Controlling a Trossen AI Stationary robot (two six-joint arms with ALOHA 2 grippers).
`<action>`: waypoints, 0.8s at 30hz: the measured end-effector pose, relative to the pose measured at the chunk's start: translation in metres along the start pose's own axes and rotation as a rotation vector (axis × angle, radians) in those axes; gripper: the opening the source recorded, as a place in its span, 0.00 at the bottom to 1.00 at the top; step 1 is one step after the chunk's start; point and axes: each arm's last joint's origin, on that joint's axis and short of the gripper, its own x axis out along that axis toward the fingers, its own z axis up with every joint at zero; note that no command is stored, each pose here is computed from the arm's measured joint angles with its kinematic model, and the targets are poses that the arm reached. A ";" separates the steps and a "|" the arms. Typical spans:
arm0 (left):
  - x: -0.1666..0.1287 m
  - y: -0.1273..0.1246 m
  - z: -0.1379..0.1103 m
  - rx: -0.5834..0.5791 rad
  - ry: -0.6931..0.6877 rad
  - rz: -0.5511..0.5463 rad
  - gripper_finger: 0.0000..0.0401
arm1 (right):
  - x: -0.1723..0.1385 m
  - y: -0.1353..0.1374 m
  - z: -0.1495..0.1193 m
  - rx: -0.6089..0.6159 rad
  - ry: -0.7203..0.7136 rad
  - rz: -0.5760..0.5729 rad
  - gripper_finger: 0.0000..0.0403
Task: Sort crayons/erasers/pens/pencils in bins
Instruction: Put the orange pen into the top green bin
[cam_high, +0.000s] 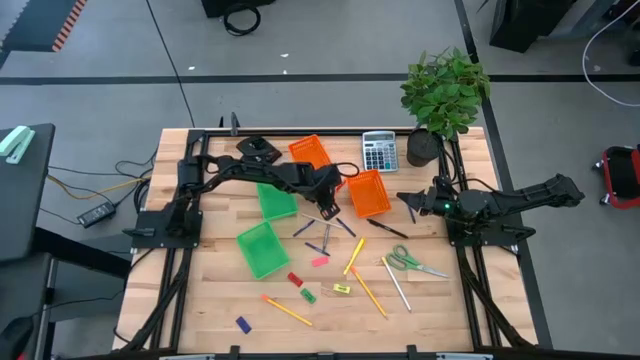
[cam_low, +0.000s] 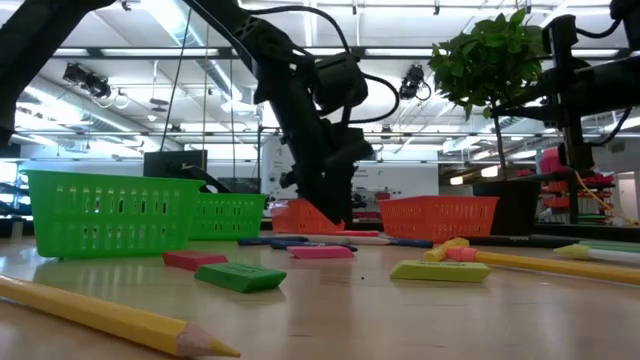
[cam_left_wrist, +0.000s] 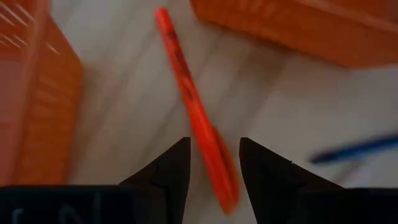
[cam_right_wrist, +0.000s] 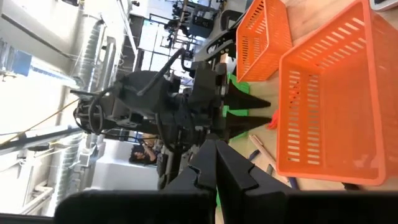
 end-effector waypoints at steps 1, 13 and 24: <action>0.001 0.000 -0.001 0.002 -0.004 0.020 0.36 | 0.000 0.000 0.000 0.001 0.000 0.000 0.02; 0.022 -0.009 -0.012 0.063 0.037 0.029 0.40 | -0.002 0.018 -0.005 0.293 0.228 0.167 0.02; 0.022 -0.015 -0.019 0.154 0.110 -0.010 0.25 | -0.002 0.040 -0.002 0.190 0.201 0.233 0.02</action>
